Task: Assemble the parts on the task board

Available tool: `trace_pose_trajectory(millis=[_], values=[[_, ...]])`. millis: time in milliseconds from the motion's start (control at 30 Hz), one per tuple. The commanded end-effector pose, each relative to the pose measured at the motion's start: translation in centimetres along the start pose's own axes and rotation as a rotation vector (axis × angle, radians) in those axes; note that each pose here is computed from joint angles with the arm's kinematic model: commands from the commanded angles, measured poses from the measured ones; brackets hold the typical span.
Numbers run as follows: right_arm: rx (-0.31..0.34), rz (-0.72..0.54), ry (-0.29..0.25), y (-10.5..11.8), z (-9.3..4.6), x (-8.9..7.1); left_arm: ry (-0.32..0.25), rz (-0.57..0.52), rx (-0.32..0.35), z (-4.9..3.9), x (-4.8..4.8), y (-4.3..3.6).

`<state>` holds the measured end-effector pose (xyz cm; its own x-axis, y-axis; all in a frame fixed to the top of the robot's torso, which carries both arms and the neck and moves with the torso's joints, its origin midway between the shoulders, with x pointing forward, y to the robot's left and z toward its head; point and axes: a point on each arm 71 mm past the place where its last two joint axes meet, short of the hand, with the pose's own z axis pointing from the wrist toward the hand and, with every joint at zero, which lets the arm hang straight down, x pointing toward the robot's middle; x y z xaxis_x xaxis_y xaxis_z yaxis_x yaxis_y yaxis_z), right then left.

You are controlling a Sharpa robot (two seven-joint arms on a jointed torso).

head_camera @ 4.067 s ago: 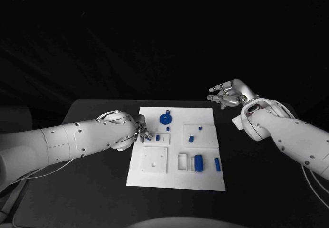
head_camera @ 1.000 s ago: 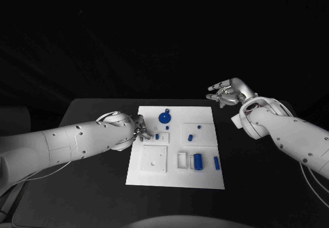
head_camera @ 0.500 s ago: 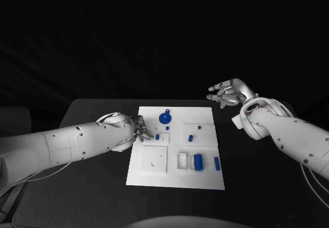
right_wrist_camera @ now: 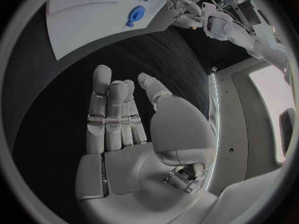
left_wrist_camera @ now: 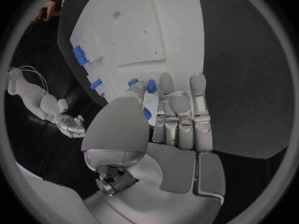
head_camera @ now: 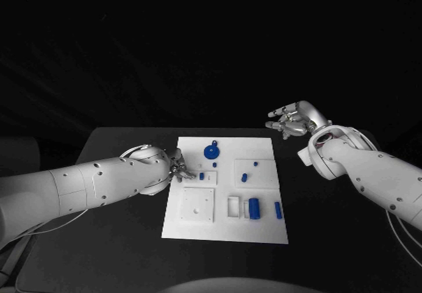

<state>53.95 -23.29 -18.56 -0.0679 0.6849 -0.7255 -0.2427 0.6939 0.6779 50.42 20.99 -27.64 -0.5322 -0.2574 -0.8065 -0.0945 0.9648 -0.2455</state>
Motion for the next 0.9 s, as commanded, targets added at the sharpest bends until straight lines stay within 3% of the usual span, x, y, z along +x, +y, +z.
trace_pose_trajectory(millis=[33, 600, 900], values=[[-0.006, 0.001, 0.007, 0.04, -0.01, 0.05, 0.0, -0.003, 0.0, -0.08, 0.0, -0.05], [-0.004, 0.001, 0.007, -0.03, -0.01, 0.06, 0.026, -0.049, 0.008, -0.17, 0.18, -0.14], [-0.003, 0.0, 0.006, -0.09, -0.03, 0.03, -0.012, -0.069, 0.015, -0.24, -0.41, -0.06]])
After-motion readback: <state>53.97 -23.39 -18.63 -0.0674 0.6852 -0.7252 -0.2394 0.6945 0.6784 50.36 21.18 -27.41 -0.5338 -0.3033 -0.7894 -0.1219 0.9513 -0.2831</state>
